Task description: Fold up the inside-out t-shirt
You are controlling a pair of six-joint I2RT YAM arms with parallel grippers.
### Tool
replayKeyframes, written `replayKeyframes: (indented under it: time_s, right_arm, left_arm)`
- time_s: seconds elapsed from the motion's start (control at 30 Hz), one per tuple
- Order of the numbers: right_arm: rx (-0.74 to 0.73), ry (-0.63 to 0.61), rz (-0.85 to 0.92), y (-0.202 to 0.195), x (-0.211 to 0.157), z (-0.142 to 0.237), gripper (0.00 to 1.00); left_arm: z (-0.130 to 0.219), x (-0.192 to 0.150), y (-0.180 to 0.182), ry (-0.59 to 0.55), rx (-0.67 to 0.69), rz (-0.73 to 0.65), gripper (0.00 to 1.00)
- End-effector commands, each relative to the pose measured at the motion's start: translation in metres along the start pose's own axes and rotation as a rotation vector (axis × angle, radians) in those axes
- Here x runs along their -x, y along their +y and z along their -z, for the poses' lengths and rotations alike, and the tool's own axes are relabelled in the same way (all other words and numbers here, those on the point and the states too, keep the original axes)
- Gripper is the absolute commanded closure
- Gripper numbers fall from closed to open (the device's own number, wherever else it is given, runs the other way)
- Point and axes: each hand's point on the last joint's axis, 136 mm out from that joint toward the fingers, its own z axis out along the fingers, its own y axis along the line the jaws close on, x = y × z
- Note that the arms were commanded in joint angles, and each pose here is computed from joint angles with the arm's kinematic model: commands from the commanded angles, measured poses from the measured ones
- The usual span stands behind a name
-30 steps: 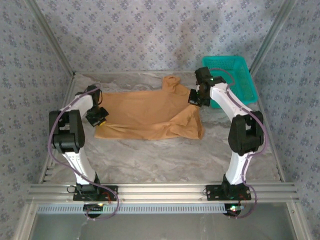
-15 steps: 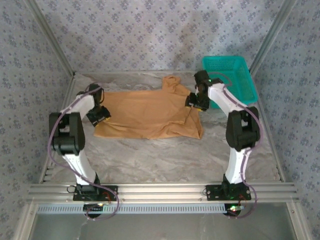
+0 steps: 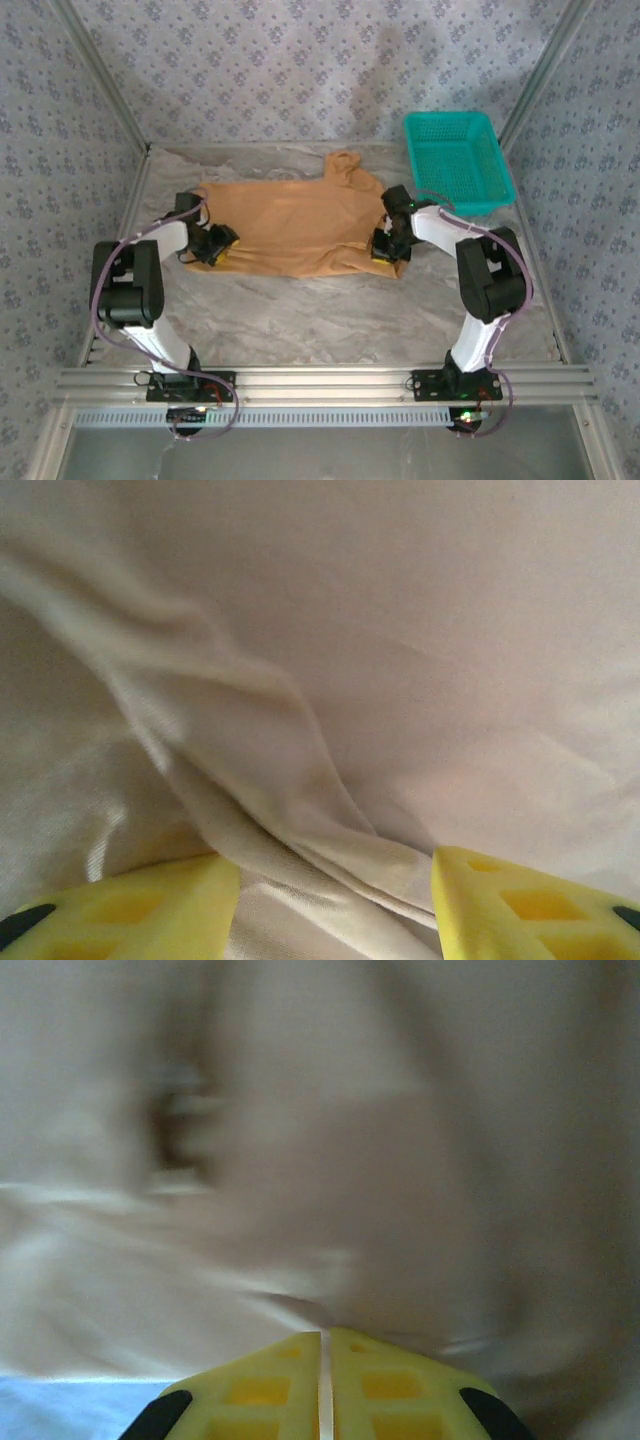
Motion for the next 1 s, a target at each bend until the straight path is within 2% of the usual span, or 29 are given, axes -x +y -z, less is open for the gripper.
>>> replayKeyframes:
  time_s: [0.0, 0.17, 0.3, 0.4, 0.5, 0.57, 0.6, 0.7, 0.73, 0.97]
  right_arm:
    - [-0.064, 0.035, -0.066, -0.029, -0.018, -0.009, 0.89]
    - [-0.145, 0.092, -0.069, -0.052, -0.057, -0.014, 0.91]
    - [-0.220, 0.088, -0.065, -0.072, -0.084, -0.005, 0.92]
    - [-0.265, 0.040, -0.043, -0.078, -0.090, 0.014, 0.92]
    - [-0.250, -0.021, -0.004, -0.064, -0.081, 0.031, 0.91]
    - [-0.228, -0.059, 0.030, -0.045, -0.073, 0.043, 0.87]
    - [-0.209, -0.078, 0.049, -0.033, -0.068, 0.048, 0.81]
    - [-0.147, -0.120, 0.077, -0.004, -0.058, 0.054, 0.54]
    - [-0.128, -0.125, 0.074, 0.003, -0.055, 0.053, 0.49]
    - [-0.054, -0.070, 0.069, 0.034, -0.040, 0.027, 0.49]
  left_arm:
    - [-0.009, -0.013, 0.057, 0.052, 0.084, 0.120, 0.45]
    - [-0.003, -0.034, 0.073, 0.083, 0.121, 0.118, 0.45]
    - [0.012, -0.053, 0.071, 0.098, 0.155, 0.053, 0.45]
    - [0.028, -0.058, 0.062, 0.083, 0.167, -0.008, 0.45]
    - [0.042, -0.059, 0.043, 0.069, 0.143, -0.047, 0.45]
    - [0.049, -0.059, 0.027, 0.063, 0.121, -0.074, 0.44]
    - [0.052, -0.059, 0.019, 0.061, 0.109, -0.088, 0.44]
    - [0.058, -0.059, 0.006, 0.052, 0.093, -0.116, 0.44]
    - [0.059, -0.059, 0.006, 0.047, 0.093, -0.117, 0.44]
    - [0.057, -0.063, 0.011, 0.053, 0.098, -0.110, 0.46]
